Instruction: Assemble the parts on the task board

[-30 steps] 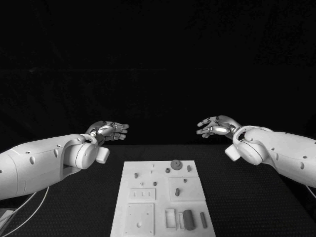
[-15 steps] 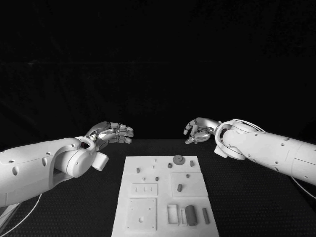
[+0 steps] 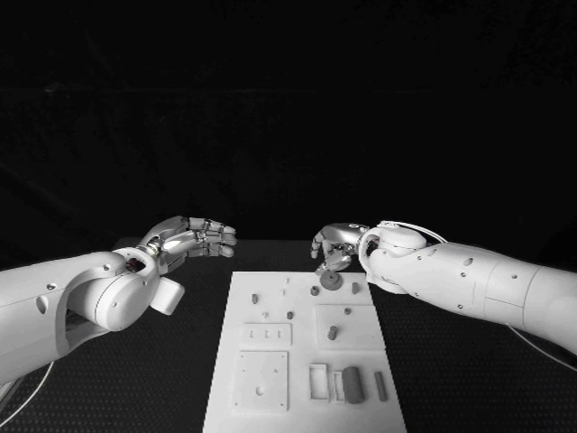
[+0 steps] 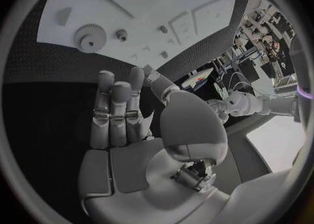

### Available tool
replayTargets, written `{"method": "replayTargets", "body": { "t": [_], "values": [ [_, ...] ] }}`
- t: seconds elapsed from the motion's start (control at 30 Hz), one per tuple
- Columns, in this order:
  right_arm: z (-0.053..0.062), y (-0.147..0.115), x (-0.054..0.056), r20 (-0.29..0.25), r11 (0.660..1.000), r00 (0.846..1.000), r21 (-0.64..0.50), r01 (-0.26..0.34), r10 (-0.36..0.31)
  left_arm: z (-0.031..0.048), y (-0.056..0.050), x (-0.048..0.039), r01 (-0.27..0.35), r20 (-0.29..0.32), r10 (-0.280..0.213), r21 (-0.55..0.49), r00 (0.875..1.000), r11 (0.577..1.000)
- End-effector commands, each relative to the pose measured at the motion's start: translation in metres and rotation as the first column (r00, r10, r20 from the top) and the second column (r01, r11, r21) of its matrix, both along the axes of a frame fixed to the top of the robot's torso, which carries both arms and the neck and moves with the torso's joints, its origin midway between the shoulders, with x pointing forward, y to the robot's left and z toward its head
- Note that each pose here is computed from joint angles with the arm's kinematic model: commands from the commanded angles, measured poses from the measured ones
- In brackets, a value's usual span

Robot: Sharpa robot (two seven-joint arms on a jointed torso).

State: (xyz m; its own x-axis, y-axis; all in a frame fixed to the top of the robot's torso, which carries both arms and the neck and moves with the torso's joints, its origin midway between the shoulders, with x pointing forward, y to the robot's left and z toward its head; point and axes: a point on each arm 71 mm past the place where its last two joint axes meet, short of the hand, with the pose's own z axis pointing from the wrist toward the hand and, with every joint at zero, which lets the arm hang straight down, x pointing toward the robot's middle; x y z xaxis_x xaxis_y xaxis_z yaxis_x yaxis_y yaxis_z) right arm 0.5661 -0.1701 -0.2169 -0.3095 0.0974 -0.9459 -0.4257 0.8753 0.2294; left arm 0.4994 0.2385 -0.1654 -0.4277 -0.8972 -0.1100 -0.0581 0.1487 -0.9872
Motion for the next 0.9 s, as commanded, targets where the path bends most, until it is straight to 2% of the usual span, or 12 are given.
{"method": "replayTargets", "body": {
  "t": [0.03, 0.13, 0.2, 0.23, 0.33, 0.53, 0.9],
  "values": [
    [-0.006, 0.001, -0.001, 0.024, 0.999, 1.000, -0.045, 0.015, -0.014, 0.0036, -0.003, -0.0014, 0.019, 0.017, -0.019, -0.009, 1.000, 1.000],
    [-0.009, 0.001, -0.002, 0.027, 0.999, 1.000, -0.040, 0.018, -0.017, 0.0036, -0.003, -0.0014, 0.020, 0.016, -0.020, -0.010, 1.000, 1.000],
    [-0.008, 0.003, -0.003, 0.082, 0.998, 0.997, -0.067, 0.001, 0.005, 0.0037, -0.003, -0.0016, 0.017, 0.015, -0.017, -0.011, 1.000, 1.000],
    [-0.009, 0.005, -0.004, 0.092, 0.996, 0.996, -0.084, -0.009, 0.017, 0.0036, -0.003, -0.0017, 0.015, 0.014, -0.015, -0.012, 1.000, 1.000],
    [-0.013, 0.007, -0.007, 0.062, 0.995, 0.998, -0.098, -0.018, 0.024, 0.0033, -0.002, -0.0019, 0.013, 0.011, -0.012, -0.014, 1.000, 1.000],
    [-0.020, 0.008, -0.009, 0.079, 0.990, 0.996, -0.138, -0.031, 0.042, 0.0028, -0.001, -0.0013, 0.010, 0.010, -0.010, -0.012, 1.000, 1.000],
    [-0.028, -0.001, -0.010, 0.042, 0.986, 0.999, -0.163, -0.018, 0.025, 0.0012, 0.001, -0.0001, 0.006, 0.007, -0.006, -0.008, 1.000, 1.000]
  ]
}}
